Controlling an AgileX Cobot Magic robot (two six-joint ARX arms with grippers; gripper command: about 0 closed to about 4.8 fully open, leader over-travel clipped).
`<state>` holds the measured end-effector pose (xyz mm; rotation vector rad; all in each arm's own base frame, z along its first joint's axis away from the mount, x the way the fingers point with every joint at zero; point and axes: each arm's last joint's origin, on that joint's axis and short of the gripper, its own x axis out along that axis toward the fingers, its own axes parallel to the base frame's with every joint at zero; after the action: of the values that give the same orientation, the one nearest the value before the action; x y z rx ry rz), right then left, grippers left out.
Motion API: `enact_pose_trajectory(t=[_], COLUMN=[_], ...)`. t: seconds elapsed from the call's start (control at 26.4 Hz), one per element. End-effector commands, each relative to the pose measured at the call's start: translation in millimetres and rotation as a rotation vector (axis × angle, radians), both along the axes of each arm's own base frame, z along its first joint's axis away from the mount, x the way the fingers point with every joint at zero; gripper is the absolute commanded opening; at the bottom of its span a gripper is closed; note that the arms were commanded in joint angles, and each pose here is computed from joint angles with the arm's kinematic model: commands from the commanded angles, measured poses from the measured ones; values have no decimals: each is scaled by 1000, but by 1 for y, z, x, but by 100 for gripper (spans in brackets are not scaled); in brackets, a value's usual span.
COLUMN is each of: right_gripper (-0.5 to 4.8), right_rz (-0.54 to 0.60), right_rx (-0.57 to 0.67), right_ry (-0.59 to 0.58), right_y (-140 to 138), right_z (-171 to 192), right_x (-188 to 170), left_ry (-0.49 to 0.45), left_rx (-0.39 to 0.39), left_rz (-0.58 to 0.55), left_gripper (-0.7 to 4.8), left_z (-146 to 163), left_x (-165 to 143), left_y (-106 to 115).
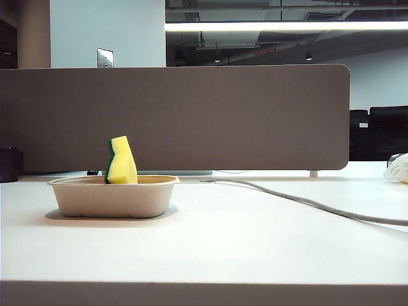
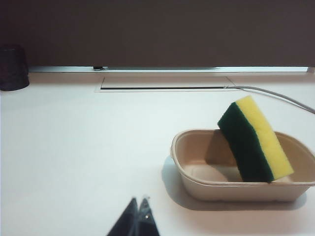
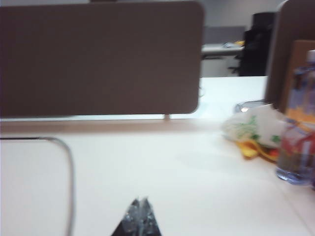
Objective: Pick up the cleaning sponge from the table and place it into the paper lunch box.
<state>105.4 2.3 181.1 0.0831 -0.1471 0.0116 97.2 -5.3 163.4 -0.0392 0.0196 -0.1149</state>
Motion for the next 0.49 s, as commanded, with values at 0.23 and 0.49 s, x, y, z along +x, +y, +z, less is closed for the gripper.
enact_pose_trajectory(t=[0.23, 0.49], right_gripper=[-1, -1], right_rz=[-35, -28], right_rx=[-11, -33], right_ry=[40, 95], right_y=[-4, -3], right_z=[-6, -11], right_x=[-9, -8], left_ry=[-9, -8], left_rx=[1, 1], left_rz=[-3, -4], left_gripper=[-5, -5], left_z=[1, 1], left_x=[0, 0], left_y=[0, 0])
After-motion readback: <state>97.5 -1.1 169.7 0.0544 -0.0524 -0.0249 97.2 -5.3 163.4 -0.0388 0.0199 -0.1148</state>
